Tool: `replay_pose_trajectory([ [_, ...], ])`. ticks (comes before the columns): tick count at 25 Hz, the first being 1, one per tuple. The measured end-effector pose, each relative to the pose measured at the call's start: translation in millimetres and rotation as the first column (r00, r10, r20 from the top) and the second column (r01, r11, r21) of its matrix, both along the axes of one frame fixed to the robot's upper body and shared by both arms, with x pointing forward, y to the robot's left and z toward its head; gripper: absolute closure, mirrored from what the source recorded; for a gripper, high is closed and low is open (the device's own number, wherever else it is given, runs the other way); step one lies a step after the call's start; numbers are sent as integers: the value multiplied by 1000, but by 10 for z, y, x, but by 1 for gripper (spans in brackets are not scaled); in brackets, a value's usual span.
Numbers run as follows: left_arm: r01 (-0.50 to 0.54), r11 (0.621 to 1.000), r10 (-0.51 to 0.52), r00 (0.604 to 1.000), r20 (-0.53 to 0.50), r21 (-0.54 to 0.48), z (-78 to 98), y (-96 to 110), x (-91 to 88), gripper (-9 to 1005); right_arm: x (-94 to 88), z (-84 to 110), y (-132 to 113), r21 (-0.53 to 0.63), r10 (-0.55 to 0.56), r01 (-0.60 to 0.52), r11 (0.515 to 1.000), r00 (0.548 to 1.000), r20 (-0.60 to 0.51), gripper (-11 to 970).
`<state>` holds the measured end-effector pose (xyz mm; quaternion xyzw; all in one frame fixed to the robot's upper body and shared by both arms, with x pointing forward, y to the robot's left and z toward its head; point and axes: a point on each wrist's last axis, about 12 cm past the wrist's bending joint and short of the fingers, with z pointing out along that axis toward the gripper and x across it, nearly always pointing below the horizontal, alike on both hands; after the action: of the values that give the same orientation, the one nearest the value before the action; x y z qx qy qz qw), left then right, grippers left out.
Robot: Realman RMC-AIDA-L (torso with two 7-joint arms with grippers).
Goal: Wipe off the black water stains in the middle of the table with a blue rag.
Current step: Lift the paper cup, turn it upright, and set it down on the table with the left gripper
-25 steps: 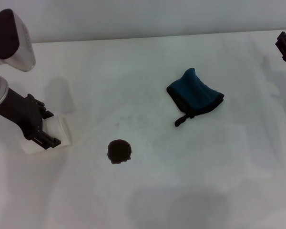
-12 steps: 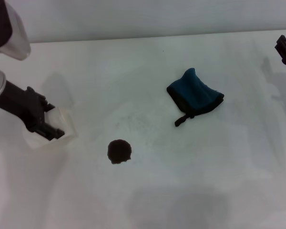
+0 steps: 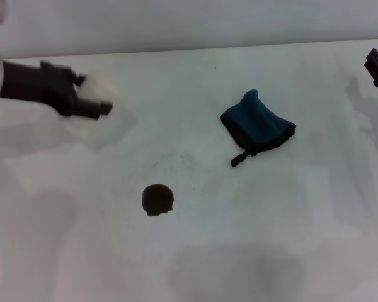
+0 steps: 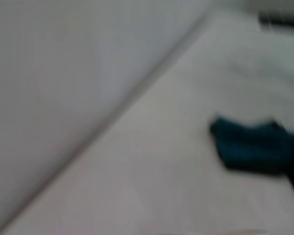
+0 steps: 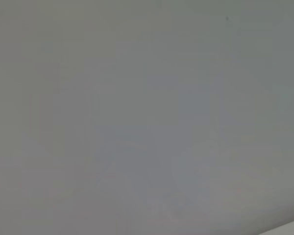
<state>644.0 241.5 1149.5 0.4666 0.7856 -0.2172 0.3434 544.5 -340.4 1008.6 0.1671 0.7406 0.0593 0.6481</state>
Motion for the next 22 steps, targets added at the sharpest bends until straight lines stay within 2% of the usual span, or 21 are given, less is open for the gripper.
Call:
replay_pose_trajectory([
  [1,-58,991,65,996,59,-119,-17,51,-7,196,-2,0,-2,3,-1,1,1000,1000,1,155],
  [2,-75,984,88,993,77,-162,-34,73,-20,196,-1,0,-1,6,0,0,1000,1000,1,155],
  [3,-75,984,88,993,77,-162,-34,73,-20,196,-1,0,1,10,0,0,1000,1000,2,156],
  [5,-111,957,147,982,119,-267,-69,121,-50,197,2,3,3,14,1,-1,1000,1000,4,156],
  [9,-170,883,261,953,156,-438,-215,230,-173,197,12,18,-11,18,2,-2,1000,1000,11,156],
  [11,-211,832,334,929,160,-512,-327,291,-255,198,16,23,-16,15,4,-4,1000,1000,13,156],
  [13,-242,793,389,907,159,-559,-417,321,-314,198,21,26,-18,13,5,-5,1000,1000,12,157],
  [17,-317,691,523,840,146,-649,-646,341,-464,198,37,40,-27,9,7,-7,1000,1000,15,157],
  [22,-338,664,589,786,189,-667,-814,221,-558,199,64,68,-45,-1,8,-8,1000,1000,24,158],
])
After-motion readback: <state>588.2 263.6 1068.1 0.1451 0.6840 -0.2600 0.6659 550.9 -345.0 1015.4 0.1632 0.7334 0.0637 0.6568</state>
